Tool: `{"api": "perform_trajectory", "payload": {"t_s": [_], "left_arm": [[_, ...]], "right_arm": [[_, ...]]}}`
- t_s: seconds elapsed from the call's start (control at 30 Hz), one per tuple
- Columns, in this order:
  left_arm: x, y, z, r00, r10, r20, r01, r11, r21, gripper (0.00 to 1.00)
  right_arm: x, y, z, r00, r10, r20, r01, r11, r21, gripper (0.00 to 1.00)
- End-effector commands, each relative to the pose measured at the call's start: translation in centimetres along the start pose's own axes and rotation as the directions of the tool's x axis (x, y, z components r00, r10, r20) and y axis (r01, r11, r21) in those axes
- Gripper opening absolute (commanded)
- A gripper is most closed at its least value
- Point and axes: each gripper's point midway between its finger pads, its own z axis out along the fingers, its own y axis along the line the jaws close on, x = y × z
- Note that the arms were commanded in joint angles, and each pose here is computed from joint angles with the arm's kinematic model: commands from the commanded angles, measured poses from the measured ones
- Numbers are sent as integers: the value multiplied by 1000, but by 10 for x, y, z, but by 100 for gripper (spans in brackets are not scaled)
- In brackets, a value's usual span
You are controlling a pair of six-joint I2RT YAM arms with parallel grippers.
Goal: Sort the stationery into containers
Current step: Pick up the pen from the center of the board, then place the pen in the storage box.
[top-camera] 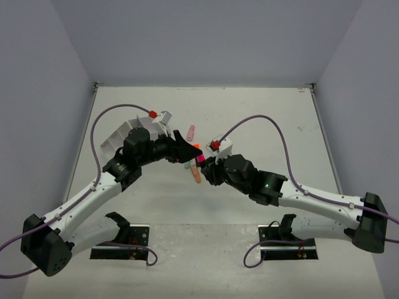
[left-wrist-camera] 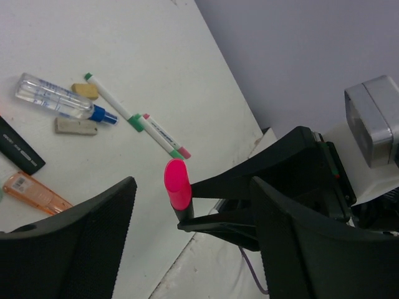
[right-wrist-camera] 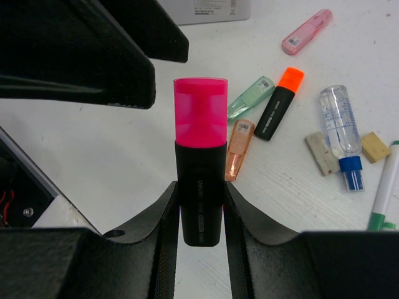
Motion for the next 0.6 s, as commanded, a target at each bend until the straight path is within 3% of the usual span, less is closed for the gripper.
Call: {"api": "perform_trajectory", "payload": {"t_s": [0.0, 0.17, 0.3, 0.37, 0.4, 0.47, 0.53, 0.57], "left_arm": [[2, -14, 6, 1000, 5, -7, -4, 996, 84, 62], [9, -9, 15, 999, -6, -34, 8, 997, 80, 52], [12, -23, 20, 999, 10, -52, -3, 991, 131, 50], [11, -28, 21, 998, 24, -54, -16, 989, 146, 12], [10, -27, 22, 998, 27, -54, -19, 990, 136, 3], [7, -23, 23, 998, 41, -49, -35, 993, 110, 0], [-4, -19, 25, 996, 84, -12, -83, 994, 65, 0], [-9, -11, 26, 996, 95, 5, -95, 995, 9, 0]], "right_arm": [[-40, 3, -10, 987, 2, 162, -2, 1000, 1, 0], [-46, 8, -15, 983, 0, 185, 4, 1000, -24, 0], [-51, 13, -14, 982, -10, 186, 17, 999, -36, 0], [-52, 13, -14, 982, -15, 187, 21, 999, -32, 0], [-52, 12, -14, 982, -16, 190, 22, 999, -27, 0], [-52, 9, -14, 981, -21, 191, 25, 1000, -16, 0], [-51, 7, -14, 981, -28, 192, 29, 1000, -5, 8], [-48, 3, -13, 981, -27, 191, 26, 1000, 10, 32]]}}
